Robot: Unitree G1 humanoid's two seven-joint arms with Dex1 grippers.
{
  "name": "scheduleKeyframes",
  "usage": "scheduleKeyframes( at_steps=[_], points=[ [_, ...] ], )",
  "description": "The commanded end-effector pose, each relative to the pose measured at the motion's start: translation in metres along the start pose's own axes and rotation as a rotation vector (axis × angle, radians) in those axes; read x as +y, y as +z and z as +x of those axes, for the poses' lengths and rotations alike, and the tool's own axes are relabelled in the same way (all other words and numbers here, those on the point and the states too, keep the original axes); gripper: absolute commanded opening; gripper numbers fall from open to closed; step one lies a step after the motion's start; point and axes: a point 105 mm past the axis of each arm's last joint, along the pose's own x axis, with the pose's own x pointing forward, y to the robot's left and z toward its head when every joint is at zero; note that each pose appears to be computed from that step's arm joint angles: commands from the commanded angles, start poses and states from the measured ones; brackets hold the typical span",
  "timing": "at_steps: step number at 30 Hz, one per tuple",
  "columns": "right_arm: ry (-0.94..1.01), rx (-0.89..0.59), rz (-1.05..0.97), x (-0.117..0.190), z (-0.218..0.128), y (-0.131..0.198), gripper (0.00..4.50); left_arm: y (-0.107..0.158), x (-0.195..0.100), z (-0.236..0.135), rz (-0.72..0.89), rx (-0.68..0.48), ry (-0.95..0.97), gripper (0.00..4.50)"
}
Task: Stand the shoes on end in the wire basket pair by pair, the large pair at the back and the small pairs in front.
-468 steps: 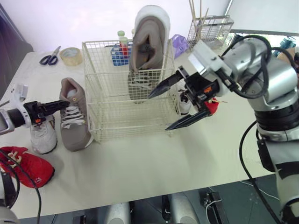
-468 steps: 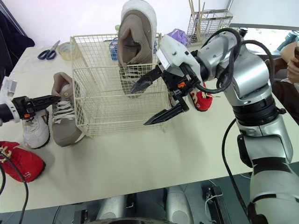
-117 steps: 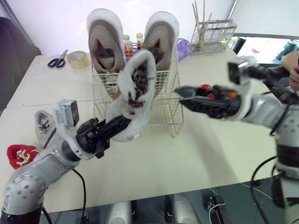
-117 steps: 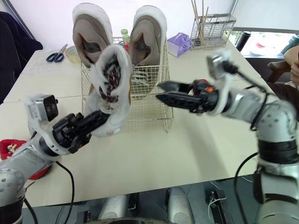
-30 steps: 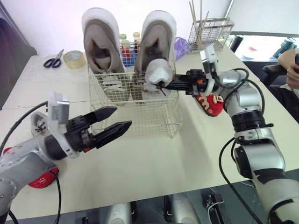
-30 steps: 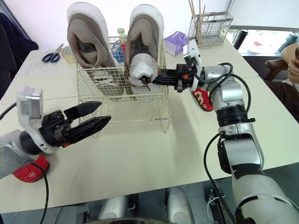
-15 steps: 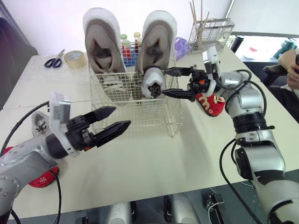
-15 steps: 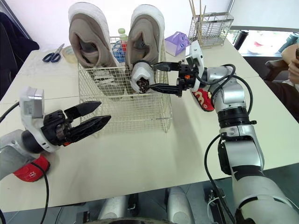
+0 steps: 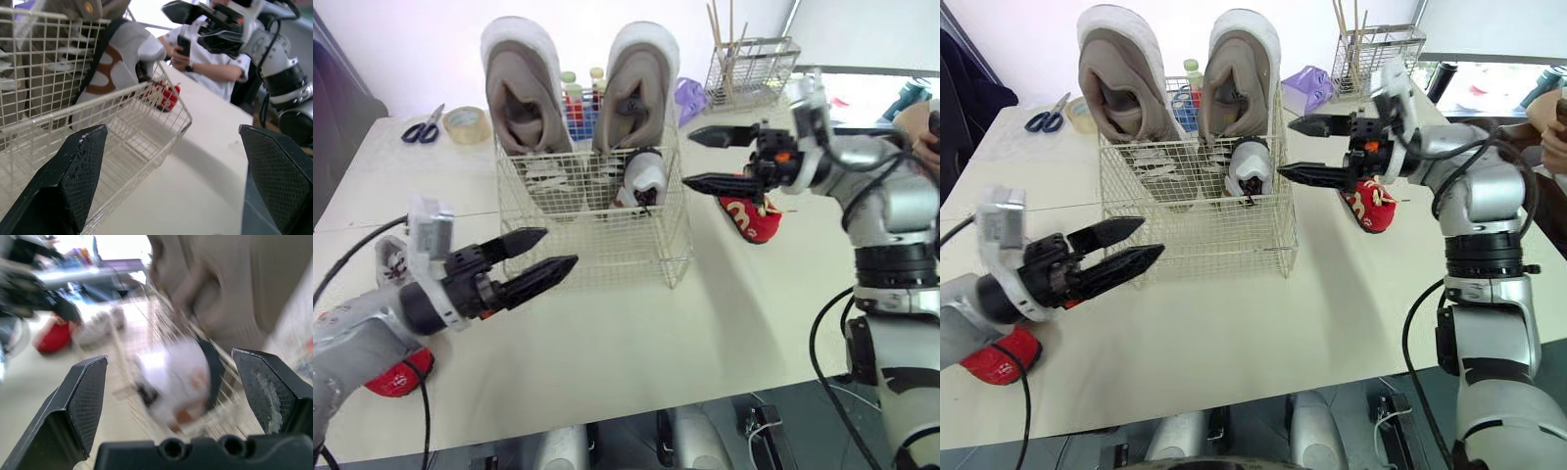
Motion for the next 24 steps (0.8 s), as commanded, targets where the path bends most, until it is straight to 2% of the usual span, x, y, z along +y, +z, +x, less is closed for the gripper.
scheduleKeyframes(
  at_steps=[1, 3, 6, 9, 11, 20, 24],
  points=[
    [0.167, -0.060, -0.066, 0.035, 0.020, 0.038, 4.41, 0.024, 0.009, -0.023, 0.021, -0.052, 0.066, 4.50],
    [0.237, -0.047, -0.051, 0.051, 0.035, 0.041, 4.41, 0.035, 0.028, -0.042, 0.059, -0.073, 0.211, 4.50],
    [0.421, 0.067, 0.022, 0.089, 0.049, 0.027, 4.41, 0.049, 0.067, -0.095, 0.057, -0.093, 0.505, 4.50],
    [0.487, 0.125, 0.076, 0.097, 0.050, 0.011, 4.41, 0.034, 0.093, -0.140, -0.068, 0.012, 0.695, 4.50],
    [0.498, 0.182, 0.067, 0.096, 0.052, -0.003, 4.41, 0.033, 0.106, -0.164, -0.110, 0.021, 0.781, 4.50],
    [0.498, 0.218, 0.045, 0.094, 0.057, -0.020, 4.41, 0.033, 0.143, -0.204, -0.320, 0.003, 0.729, 4.50],
    [0.464, 0.206, 0.048, 0.092, 0.058, -0.019, 4.41, 0.014, 0.175, -0.221, -0.369, 0.034, 0.793, 4.50]
  ],
)
